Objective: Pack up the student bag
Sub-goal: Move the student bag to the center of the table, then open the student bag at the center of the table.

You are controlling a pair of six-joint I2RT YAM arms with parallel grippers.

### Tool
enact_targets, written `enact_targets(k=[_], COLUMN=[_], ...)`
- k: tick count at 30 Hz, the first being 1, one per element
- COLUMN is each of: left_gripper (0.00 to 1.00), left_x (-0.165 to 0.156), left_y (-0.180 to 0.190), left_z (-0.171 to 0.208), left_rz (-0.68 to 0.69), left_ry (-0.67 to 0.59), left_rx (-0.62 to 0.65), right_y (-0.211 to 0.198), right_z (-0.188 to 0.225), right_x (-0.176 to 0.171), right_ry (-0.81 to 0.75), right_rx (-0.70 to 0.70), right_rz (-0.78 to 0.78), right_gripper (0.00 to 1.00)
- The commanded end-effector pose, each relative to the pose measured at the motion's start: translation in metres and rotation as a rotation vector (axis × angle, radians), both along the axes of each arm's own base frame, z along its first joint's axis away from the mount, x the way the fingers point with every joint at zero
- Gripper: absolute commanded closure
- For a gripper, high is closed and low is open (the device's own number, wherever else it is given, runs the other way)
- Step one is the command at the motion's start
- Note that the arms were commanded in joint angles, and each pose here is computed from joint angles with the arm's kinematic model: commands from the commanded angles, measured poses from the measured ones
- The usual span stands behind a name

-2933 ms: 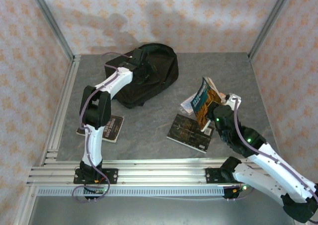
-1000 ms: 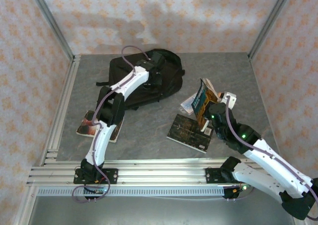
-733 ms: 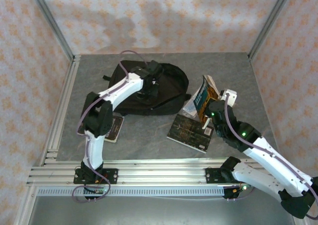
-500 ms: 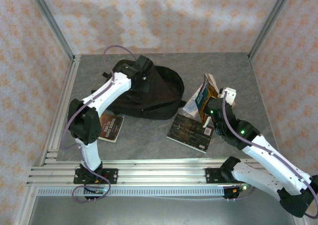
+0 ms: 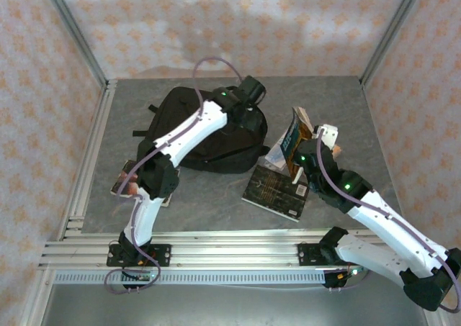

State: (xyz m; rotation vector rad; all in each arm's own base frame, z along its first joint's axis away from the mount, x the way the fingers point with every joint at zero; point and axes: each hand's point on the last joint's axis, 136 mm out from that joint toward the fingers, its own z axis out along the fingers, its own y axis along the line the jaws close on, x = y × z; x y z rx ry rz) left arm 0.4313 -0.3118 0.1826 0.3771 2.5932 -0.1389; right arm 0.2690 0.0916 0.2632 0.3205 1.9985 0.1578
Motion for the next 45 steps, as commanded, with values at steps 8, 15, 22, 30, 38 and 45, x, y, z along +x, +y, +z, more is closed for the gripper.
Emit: enact_targets(k=[8,15,22,30,38,45], left_gripper=[0.33,0.33,0.29,0.29,0.30,0.78], left_x=[-0.022,0.013,0.029,0.034,0.039,0.044], left_y=[-0.011,0.070,0.140,0.148,0.142,0.155], left_z=[-0.029,-0.003,-0.015,-0.055,-0.080,-0.086], left_rz=[-0.086,0.131,0.230,0.244,0.257,0.275], left_ry=[0.089,-0.011,-0.034,0.041,0.092,0.108], left_rx=[0.096,0.090,0.338,0.352,0.290,0.304], right_y=[-0.015,-0.015,-0.007,-0.006,-0.005,-0.005], right_z=[0.032,0.029,0.023,0.025,0.022,0.028], right_x=[-0.001,-0.003,0.000,0.002,0.003,0.003], right_ry=[-0.088,-0.081,-0.070,-0.069,-0.058,-0.070], right_rx=[0.019,0.029,0.054,0.048,0.044,0.043], right_rz=[-0.056,-0.050,-0.029,-0.026,-0.028,-0.029], right_gripper=[1.00,1.00,1.00,1.00,1.00,1.00])
